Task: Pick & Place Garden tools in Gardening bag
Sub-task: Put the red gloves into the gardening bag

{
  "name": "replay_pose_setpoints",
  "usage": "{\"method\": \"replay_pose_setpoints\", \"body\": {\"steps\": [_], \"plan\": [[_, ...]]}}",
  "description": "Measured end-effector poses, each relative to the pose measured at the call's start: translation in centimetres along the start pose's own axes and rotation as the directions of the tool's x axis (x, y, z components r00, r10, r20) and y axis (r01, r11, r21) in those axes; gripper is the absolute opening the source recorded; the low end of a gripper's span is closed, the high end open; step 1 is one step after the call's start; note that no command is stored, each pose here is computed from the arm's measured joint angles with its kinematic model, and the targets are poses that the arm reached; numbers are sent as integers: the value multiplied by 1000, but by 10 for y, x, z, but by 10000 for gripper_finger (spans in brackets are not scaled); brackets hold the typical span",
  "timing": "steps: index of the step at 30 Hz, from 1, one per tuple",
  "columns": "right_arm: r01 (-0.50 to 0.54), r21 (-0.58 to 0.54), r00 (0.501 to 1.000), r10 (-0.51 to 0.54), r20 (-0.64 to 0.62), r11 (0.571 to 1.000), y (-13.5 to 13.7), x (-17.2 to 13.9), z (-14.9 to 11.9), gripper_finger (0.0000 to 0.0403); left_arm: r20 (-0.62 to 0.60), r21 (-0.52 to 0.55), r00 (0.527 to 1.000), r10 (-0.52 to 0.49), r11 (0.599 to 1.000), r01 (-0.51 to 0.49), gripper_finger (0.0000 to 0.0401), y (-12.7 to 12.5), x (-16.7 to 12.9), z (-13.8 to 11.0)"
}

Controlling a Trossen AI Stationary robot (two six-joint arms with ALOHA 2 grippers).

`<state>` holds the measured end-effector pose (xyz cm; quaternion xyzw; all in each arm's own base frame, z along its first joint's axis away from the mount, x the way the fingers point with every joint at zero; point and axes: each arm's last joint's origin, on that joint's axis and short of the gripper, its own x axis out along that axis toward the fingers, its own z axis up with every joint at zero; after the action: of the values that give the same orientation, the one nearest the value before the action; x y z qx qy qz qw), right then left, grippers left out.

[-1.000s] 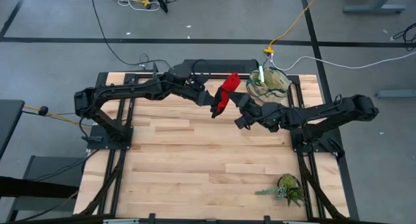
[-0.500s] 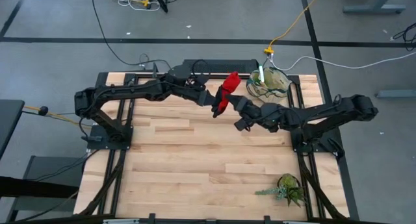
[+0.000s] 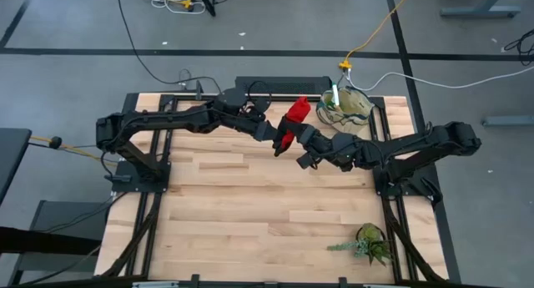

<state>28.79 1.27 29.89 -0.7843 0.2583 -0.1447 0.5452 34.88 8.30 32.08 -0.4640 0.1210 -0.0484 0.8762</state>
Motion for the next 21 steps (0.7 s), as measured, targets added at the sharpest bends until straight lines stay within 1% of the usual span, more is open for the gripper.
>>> {"method": "replay_pose_setpoints", "body": {"steps": [4,7,16,21], "plan": [[-6,6,1000,6,-23,1000,0,0,-1,314,0,0,1000,0,1000,0,34,0,0,0],[-13,6,999,13,-45,1000,0,0,-1,301,1,1,1000,1,1000,-1,34,0,0,0],[-14,6,999,15,-49,1000,0,0,-1,232,1,0,1000,1,1000,-1,34,0,0,0],[-9,2,999,9,-36,1000,0,0,-1,200,0,1,1000,2,1000,-2,35,0,0,0]]}}
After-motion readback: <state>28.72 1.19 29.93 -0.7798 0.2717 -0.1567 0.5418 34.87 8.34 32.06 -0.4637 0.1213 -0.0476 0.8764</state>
